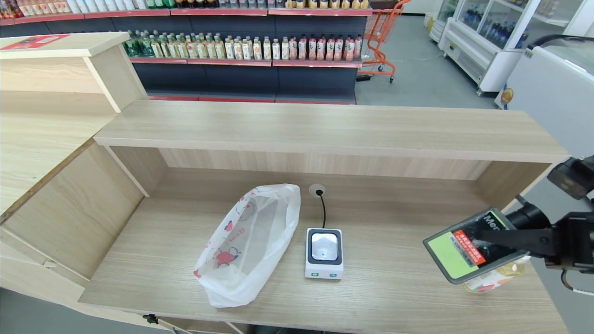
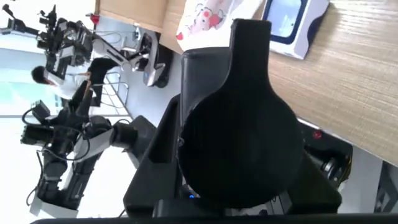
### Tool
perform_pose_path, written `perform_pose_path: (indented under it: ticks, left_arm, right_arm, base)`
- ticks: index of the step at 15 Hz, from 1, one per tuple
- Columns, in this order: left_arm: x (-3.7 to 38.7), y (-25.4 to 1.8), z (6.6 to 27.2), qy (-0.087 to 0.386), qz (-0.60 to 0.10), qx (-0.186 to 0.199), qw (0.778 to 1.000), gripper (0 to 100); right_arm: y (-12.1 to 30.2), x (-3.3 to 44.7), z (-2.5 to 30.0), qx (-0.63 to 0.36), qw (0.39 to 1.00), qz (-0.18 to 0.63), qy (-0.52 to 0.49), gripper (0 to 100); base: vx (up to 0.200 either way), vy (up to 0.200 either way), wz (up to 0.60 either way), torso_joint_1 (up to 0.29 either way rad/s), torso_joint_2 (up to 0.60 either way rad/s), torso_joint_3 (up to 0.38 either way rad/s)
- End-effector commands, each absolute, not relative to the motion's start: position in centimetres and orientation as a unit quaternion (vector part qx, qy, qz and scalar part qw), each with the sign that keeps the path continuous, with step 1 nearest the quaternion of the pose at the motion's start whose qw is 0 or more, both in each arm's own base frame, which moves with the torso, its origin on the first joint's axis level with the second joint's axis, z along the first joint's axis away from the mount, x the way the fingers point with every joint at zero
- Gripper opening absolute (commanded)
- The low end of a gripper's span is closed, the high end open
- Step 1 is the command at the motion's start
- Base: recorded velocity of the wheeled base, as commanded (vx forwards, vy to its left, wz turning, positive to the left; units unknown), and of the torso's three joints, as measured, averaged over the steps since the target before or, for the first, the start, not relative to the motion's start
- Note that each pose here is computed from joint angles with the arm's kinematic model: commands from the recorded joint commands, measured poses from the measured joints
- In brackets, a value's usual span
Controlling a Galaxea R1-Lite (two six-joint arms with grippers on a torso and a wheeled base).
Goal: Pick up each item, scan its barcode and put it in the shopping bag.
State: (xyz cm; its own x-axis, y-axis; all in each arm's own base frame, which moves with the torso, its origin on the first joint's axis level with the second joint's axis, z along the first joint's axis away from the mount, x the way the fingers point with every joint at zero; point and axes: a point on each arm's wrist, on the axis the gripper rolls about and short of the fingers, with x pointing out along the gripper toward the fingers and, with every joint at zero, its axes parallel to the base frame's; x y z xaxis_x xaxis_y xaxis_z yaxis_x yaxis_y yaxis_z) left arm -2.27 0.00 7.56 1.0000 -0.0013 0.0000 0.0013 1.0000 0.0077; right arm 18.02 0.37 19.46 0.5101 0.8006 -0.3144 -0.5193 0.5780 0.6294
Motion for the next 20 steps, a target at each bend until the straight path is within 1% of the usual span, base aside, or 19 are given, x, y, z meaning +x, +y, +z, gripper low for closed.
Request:
perform_pose_path:
  ticks: [1, 3, 10, 13, 15, 18, 20]
  left_arm:
    - [-2.3, 0.0, 7.6, 0.0, 0.0, 0.004, 1.0, 100]
    - [-2.3, 0.0, 7.6, 0.0, -0.001, 0.004, 1.0, 100]
    - [-2.3, 0.0, 7.6, 0.0, -0.001, 0.005, 1.0, 100]
    - [-2.3, 0.0, 7.6, 0.0, -0.001, 0.003, 1.0, 100]
    - [-2.3, 0.0, 7.6, 0.0, -0.001, 0.002, 1.0, 100]
    - [-2.3, 0.0, 7.6, 0.0, -0.001, 0.002, 1.0, 100]
    - [-2.3, 0.0, 7.6, 0.0, -0.001, 0.003, 1.0, 100]
  right_arm:
    - [0.0, 20.7, 17.0, 0.261, 0.821, 0.373, 0.343, 0]
    - [0.0, 21.5, 16.4, 0.256, 0.829, 0.357, 0.347, 0]
    - [-0.1, 21.9, 15.8, 0.262, 0.824, 0.353, 0.358, 0]
    - [-0.1, 22.3, 15.6, 0.264, 0.822, 0.352, 0.362, 0]
    - [0.0, 22.6, 14.9, 0.265, 0.818, 0.348, 0.374, 0]
    - [1.7, 23.9, 14.0, 0.224, 0.834, 0.301, 0.404, 0]
    - [2.3, 25.1, 13.6, 0.215, 0.834, 0.297, 0.413, 0]
  base:
    - [0.0, 0.0, 0.0, 0.0, 0.0, 0.0]
    - [0.0, 0.0, 0.0, 0.0, 0.0, 0.0]
    - [0.0, 0.0, 0.0, 0.0, 0.0, 0.0]
    - [0.0, 0.2, 0.0, -0.002, 0.0, 0.002]
    - [0.0, 0.2, 0.0, 0.039, 0.01, -0.002]
    - [0.0, 0.2, 0.0, -0.004, 0.0, 0.002]
    - [0.0, 0.2, 0.0, 0.002, 0.0, 0.007]
